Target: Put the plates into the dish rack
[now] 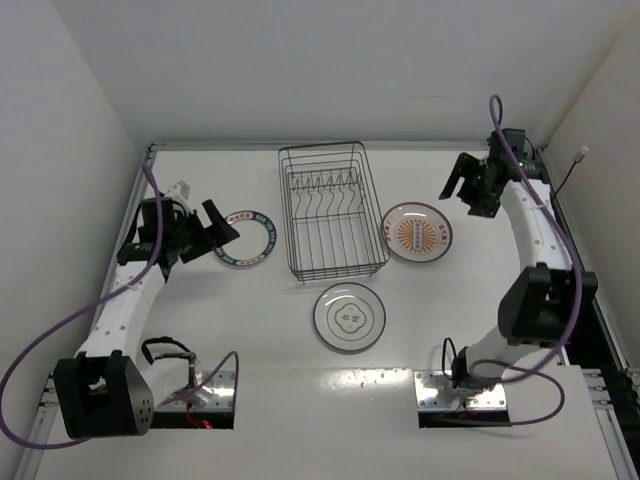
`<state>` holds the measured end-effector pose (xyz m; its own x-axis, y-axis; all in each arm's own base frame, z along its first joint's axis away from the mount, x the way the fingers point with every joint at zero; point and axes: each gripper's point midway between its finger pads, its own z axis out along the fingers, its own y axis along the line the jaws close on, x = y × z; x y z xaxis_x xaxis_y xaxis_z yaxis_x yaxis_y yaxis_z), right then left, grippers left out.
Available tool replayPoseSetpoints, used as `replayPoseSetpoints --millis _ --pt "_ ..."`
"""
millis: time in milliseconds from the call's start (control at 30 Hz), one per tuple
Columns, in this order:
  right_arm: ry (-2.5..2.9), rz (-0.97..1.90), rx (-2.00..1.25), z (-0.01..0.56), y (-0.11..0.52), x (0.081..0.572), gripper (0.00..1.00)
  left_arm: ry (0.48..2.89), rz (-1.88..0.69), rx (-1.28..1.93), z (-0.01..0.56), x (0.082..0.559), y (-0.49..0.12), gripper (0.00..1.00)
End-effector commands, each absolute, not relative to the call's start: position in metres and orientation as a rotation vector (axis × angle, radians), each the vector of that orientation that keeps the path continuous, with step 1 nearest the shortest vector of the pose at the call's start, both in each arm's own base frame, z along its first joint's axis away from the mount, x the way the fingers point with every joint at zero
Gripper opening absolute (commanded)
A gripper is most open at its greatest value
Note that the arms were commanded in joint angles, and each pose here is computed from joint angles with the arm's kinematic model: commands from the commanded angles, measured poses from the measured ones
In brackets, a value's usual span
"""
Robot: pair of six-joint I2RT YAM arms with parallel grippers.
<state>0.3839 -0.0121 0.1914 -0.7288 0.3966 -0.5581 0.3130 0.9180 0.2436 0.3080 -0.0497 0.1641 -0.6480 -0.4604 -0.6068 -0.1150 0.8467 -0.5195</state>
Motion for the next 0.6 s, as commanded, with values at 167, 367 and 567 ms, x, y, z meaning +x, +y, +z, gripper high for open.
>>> replayPoseSetpoints --millis 167,367,567 --pt "2.454 0.707 0.959 0.087 -0.045 0.391 0.71 2.234 -0.651 -0.356 0.168 0.327 -0.068 0.93" --pt "2.552 0.745 1.049 0.041 -0.056 0.386 0.68 2.252 -0.674 -0.353 0.165 0.325 -0.071 0.93" --pt "2.591 0.797 1.071 0.014 -0.043 0.395 0.47 2.27 -0.697 -0.35 0.161 0.324 -0.074 0.93"
